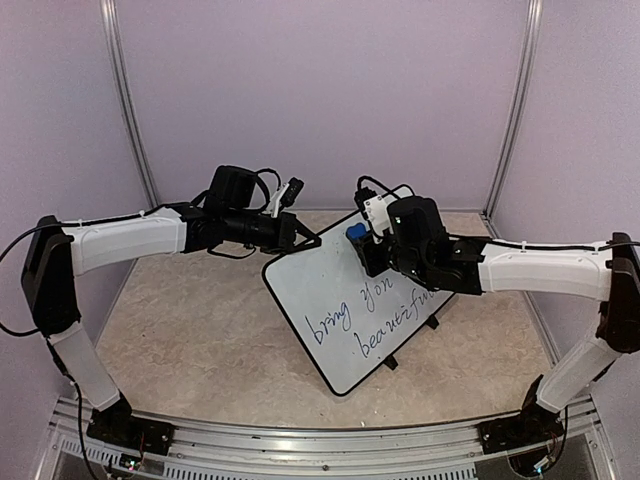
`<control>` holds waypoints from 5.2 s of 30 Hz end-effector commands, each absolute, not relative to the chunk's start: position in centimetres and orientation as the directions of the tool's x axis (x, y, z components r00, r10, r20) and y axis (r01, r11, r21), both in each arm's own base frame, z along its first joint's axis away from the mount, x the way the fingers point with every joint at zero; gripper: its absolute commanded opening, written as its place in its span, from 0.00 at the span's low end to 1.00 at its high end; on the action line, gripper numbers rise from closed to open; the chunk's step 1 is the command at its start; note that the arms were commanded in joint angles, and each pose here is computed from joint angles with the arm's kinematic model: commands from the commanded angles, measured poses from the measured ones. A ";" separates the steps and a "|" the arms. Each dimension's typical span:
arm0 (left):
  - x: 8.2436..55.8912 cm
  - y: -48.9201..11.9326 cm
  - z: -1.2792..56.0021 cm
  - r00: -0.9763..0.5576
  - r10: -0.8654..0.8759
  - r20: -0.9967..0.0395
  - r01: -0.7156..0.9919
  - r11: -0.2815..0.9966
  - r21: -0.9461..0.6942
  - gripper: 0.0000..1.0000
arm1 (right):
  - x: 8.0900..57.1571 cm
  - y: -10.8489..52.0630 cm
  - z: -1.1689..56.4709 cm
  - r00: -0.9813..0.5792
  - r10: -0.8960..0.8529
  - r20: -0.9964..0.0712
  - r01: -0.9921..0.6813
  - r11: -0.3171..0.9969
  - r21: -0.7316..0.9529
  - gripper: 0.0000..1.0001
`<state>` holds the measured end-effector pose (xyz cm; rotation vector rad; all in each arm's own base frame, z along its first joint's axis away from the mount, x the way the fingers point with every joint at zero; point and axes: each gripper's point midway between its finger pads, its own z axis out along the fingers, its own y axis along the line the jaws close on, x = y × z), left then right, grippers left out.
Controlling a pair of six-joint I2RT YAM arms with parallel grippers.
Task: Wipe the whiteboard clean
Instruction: Erase the whiteboard at the center of the board.
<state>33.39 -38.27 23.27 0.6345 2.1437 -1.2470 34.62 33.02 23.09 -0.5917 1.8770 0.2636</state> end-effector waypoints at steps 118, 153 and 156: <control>30.9 -39.2 26.4 -0.639 0.141 -0.756 0.749 0.338 -0.571 0.00 | 32.8 27.0 17.8 -0.387 -0.238 -0.891 -0.496 0.868 -0.016 0.26; 30.8 -39.3 26.3 -0.640 0.142 -0.755 0.748 0.336 -0.572 0.00 | 33.6 25.2 17.9 -0.417 -0.202 -0.886 -0.436 0.900 0.000 0.26; 30.8 -39.4 26.3 -0.640 0.142 -0.755 0.749 0.336 -0.571 0.00 | 33.7 25.2 18.3 -0.405 -0.198 -0.892 -0.435 0.901 -0.003 0.26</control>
